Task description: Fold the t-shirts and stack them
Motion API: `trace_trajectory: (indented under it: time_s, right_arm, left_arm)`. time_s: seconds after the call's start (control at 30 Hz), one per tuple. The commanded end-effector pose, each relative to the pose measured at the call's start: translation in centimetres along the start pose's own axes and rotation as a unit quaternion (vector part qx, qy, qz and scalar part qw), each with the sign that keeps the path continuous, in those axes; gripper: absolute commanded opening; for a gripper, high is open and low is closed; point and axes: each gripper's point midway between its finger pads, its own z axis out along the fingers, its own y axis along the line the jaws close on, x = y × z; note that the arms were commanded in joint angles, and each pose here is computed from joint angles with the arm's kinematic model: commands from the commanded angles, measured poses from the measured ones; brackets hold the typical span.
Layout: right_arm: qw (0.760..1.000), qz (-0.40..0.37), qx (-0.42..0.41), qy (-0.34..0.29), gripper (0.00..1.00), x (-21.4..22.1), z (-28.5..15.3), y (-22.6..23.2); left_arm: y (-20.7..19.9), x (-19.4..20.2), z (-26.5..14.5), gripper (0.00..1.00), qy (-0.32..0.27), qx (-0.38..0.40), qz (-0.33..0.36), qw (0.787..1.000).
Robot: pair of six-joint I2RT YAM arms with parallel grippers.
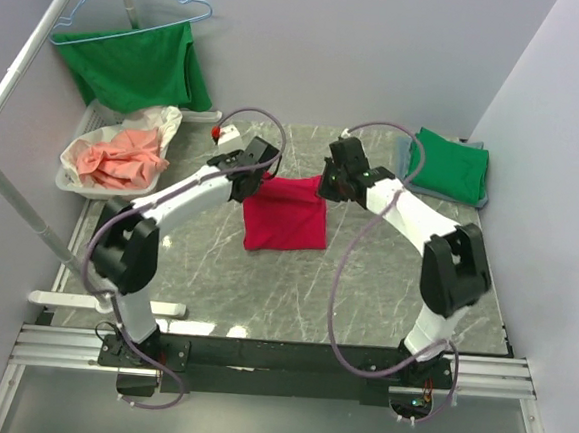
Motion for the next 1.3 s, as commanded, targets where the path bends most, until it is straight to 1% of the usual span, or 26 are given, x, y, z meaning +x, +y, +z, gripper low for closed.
trace_trajectory:
  time_s: [0.0, 0.07, 0.1, 0.13, 0.17, 0.23, 0.27, 0.33, 0.4, 0.43, 0.5, 0.57, 0.6, 0.63, 0.73, 0.77, 0.8, 0.87, 0.97, 1.03, 1.07, 1.1, 1.13, 1.17, 1.23, 1.27]
  right_arm:
    - [1.0, -0.007, 0.02, -0.02, 0.0, -3.6, 2.5, -1.1]
    - [1.0, -0.005, 0.025, -0.013, 0.0, -4.1, 4.1, -1.2]
    - [1.0, -0.002, 0.026, -0.01, 0.0, -4.2, 4.6, -1.3]
    - [1.0, -0.001, 0.027, -0.012, 0.0, -4.5, 5.0, -1.4]
    - [1.0, 0.001, 0.029, -0.01, 0.0, -4.7, 5.8, -1.4]
    - [0.999, 0.004, 0.032, -0.01, 0.0, -5.0, 6.5, -1.7]
    - [0.999, 0.007, 0.036, -0.009, 0.0, -5.1, 7.2, -1.8]
    - [0.999, 0.009, 0.041, -0.003, 0.0, -5.1, 7.8, -2.3]
    - [0.999, 0.012, 0.046, -0.001, 0.0, -5.2, 8.5, -2.5]
    - [0.999, 0.015, 0.049, -0.001, 0.0, -5.3, 8.7, -2.6]
    - [0.999, 0.019, 0.05, -0.005, 0.0, -5.6, 9.0, -2.9]
    - [0.998, 0.025, 0.06, -0.013, 0.0, -6.1, 8.9, -3.3]
    - [0.997, 0.029, 0.063, -0.018, 0.0, -6.4, 8.9, -3.6]
    - [0.997, 0.031, 0.063, -0.02, 0.0, -6.5, 8.9, -3.6]
    - [0.995, 0.051, 0.074, -0.031, 0.0, -7.1, 8.7, -4.6]
    - [0.995, 0.055, 0.077, -0.035, 0.0, -7.3, 8.6, -4.8]
    - [0.995, 0.058, 0.072, -0.045, 0.0, -7.8, 8.5, -4.8]
    - [0.994, 0.063, 0.075, -0.052, 0.0, -8.0, 8.5, -5.3]
    - [0.993, 0.069, 0.081, -0.046, 0.0, -8.3, 9.0, -5.8]
    - [0.992, 0.086, 0.083, -0.043, 0.17, -8.5, 9.4, -6.3]
    - [0.992, 0.09, 0.076, -0.055, 0.34, -9.0, 9.5, -6.2]
    - [0.991, 0.095, 0.075, -0.064, 0.43, -9.4, 9.4, -6.4]
    - [0.988, 0.109, 0.079, -0.074, 0.48, -9.5, 8.9, -7.0]
    - [0.987, 0.114, 0.074, -0.087, 0.6, -10.0, 8.6, -7.0]
    - [0.982, 0.119, 0.075, -0.125, 0.66, -11.9, 7.5, -7.0]
    - [0.982, 0.117, 0.081, -0.126, 0.68, -12.0, 7.3, -7.2]
  left_arm:
    - [-0.6, -3.0, 3.4, 0.01, -0.02, -0.015, 0.016, 1.0]
    - [-1.5, -4.3, 4.7, 0.01, -0.022, -0.005, 0.011, 1.0]
    - [-1.6, -3.6, 6.0, 0.01, -0.013, -0.01, 0.021, 1.0]
    - [-2.3, -4.7, 6.6, 0.01, -0.02, -0.003, 0.018, 1.0]
    - [-2.5, -3.9, 7.8, 0.01, -0.013, -0.004, 0.027, 1.0]
    - [-3.2, -4.7, 8.8, 0.01, -0.015, 0.003, 0.03, 0.999]
    - [-3.6, -4.0, 9.9, 0.01, -0.006, 0.007, 0.036, 0.999]
    - [-4.5, -5.0, 10.6, 0.01, -0.013, 0.017, 0.038, 0.999]
    - [-4.7, -4.2, 11.8, 0.01, 0.002, 0.016, 0.053, 0.998]
    - [-5.2, -4.8, 11.9, 0.01, -0.003, 0.021, 0.055, 0.998]
    - [-5.9, -4.8, 12.5, 0.05, -0.005, 0.033, 0.063, 0.997]
    - [-6.3, -5.5, 12.7, 0.19, -0.019, 0.042, 0.072, 0.996]
    - [-6.9, -6.2, 12.6, 0.28, -0.03, 0.052, 0.071, 0.996]
    - [-6.9, -7.2, 12.5, 0.46, -0.042, 0.05, 0.072, 0.995]
    - [-6.7, -9.6, 11.9, 0.65, -0.07, 0.043, 0.054, 0.995]
    - [-6.6, -10.7, 11.2, 0.67, -0.08, 0.043, 0.044, 0.995]
    - [-6.5, -11.2, 10.9, 0.72, -0.088, 0.041, 0.034, 0.995]
    - [-5.9, -12.7, 9.7, 0.75, -0.109, 0.036, 0.018, 0.993]
    - [-5.3, -12.9, 8.7, 0.79, -0.113, 0.043, 0.009, 0.993]
    - [-5.0, -12.1, 8.7, 0.79, -0.102, 0.044, 0.013, 0.994]
    - [-4.8, -11.5, 8.7, 0.79, -0.09, 0.044, 0.019, 0.995]
    - [-4.6, -11.0, 8.8, 0.79, -0.082, 0.042, 0.017, 0.996]
    - [-4.2, -10.1, 9.1, 0.79, -0.069, 0.038, 0.021, 0.997]
    - [-3.9, -9.6, 9.1, 0.78, -0.061, 0.037, 0.024, 0.997]
    - [-3.2, -7.8, 9.4, 0.78, -0.038, 0.036, 0.028, 0.998]
    - [-3.1, -7.6, 9.1, 0.78, -0.034, 0.04, 0.028, 0.998]
